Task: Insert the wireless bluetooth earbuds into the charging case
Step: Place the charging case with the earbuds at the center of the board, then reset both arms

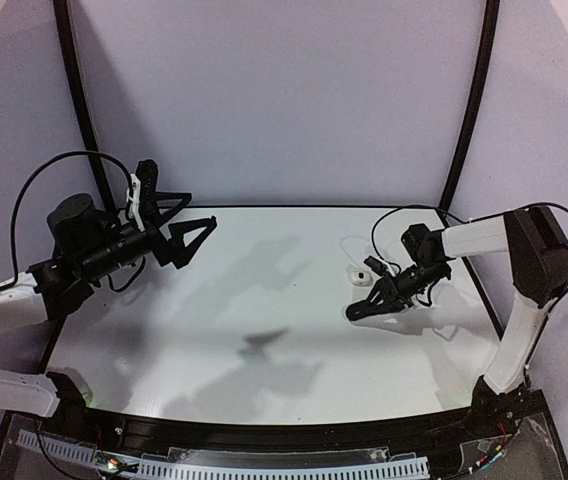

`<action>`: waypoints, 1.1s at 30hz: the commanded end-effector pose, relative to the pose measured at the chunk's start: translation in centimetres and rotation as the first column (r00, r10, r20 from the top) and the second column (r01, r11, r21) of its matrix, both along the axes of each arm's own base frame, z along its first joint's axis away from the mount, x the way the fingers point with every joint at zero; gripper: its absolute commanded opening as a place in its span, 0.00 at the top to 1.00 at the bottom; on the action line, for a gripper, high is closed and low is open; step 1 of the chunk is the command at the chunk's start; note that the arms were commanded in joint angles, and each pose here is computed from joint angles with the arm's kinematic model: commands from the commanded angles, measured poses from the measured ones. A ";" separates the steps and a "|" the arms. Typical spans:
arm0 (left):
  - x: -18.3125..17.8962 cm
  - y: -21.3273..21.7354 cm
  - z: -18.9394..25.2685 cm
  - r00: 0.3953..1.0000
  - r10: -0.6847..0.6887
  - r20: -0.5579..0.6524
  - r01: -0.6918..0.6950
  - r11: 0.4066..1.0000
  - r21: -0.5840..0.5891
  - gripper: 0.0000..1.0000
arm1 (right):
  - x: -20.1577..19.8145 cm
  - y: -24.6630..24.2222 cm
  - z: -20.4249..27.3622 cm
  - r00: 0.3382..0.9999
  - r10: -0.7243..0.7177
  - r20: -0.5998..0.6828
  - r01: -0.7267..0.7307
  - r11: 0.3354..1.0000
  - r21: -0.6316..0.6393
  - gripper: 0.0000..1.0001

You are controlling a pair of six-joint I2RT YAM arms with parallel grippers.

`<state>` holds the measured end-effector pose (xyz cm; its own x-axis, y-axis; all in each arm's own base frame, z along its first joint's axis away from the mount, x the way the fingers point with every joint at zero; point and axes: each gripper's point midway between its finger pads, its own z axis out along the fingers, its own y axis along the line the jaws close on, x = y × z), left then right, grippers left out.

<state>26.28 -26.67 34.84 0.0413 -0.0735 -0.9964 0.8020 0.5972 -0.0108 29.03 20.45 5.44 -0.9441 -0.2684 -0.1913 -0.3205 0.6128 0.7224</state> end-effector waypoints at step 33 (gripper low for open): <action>-0.2 0.2 0.2 1.000 -0.011 0.013 0.011 1.000 0.013 0.01 | 1.7 -4.5 -3.0 1.000 0.010 -0.030 -0.018 0.960 -0.278 0.58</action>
<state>26.28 -26.64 34.83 0.0473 -0.0684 -0.9965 0.8032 0.5957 -0.0028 30.78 17.08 2.77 -0.9469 -0.3035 -0.1066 -0.3067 0.7519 0.5836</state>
